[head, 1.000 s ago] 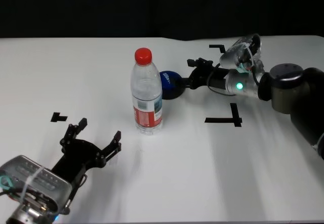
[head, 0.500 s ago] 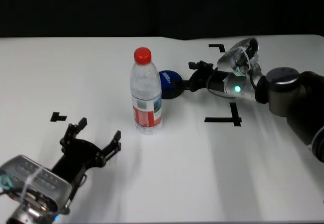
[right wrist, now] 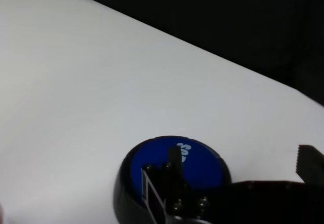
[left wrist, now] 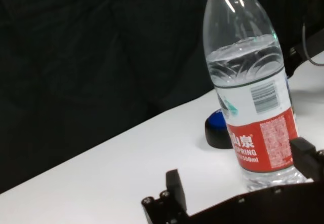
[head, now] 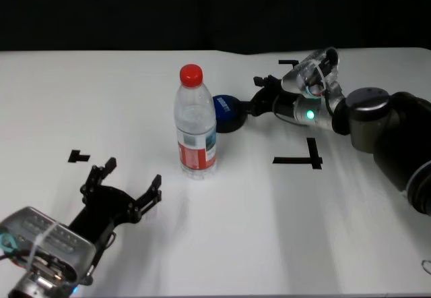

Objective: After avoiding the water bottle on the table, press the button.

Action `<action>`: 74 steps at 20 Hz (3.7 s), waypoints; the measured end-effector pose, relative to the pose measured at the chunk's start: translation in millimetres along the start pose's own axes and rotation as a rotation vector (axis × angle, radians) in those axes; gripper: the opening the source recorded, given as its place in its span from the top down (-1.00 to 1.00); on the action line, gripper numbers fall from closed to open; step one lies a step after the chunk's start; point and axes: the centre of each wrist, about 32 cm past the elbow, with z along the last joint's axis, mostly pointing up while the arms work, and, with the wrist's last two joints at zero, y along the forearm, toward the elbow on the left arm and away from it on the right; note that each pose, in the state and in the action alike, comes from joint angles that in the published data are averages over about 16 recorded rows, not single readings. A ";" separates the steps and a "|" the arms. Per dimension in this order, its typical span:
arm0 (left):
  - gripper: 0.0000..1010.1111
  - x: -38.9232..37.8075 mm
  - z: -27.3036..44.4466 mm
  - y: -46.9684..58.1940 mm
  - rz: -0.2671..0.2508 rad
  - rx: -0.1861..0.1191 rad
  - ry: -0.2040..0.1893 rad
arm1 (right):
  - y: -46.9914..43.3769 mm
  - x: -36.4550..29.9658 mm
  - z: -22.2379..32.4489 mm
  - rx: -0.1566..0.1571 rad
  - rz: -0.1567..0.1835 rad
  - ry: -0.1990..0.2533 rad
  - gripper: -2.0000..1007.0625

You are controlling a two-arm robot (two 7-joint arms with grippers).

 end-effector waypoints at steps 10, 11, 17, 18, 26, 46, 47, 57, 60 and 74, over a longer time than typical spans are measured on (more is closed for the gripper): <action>-0.99 0.0 0.0 0.0 0.000 0.000 0.000 | 2.7 -2.2 3.0 -0.012 -0.039 -0.014 -0.99; -0.99 0.0 0.0 0.0 0.000 0.000 0.000 | 3.3 -2.2 3.0 -0.012 -0.040 -0.014 -0.99; -0.99 0.0 0.0 0.0 0.000 0.000 0.000 | 8.0 -2.6 3.2 -0.014 -0.034 -0.015 -0.99; -0.99 0.0 0.0 0.0 0.000 0.000 0.000 | 8.9 -2.9 3.1 -0.015 -0.032 -0.015 -0.99; -0.99 0.0 0.0 0.0 0.000 0.000 0.000 | 14.0 -5.3 1.9 -0.028 -0.024 -0.028 -0.99; -0.99 0.0 0.0 0.0 0.000 0.000 0.000 | -1.2 -3.2 2.3 0.107 -0.090 0.062 -0.99; -0.99 0.0 0.0 0.0 0.000 0.000 0.000 | -2.7 -2.8 2.8 0.120 -0.096 0.067 -0.99; -0.99 0.0 0.0 0.0 0.000 0.000 0.000 | -29.8 -5.1 6.5 0.199 -0.165 0.075 -0.99; -0.99 0.0 0.0 0.0 0.000 0.000 0.000 | -44.6 -9.5 5.7 0.214 -0.201 0.076 -0.99; -0.99 0.0 0.0 0.0 0.000 0.000 0.000 | -123.6 -59.3 -7.8 0.204 -0.458 0.097 -0.99</action>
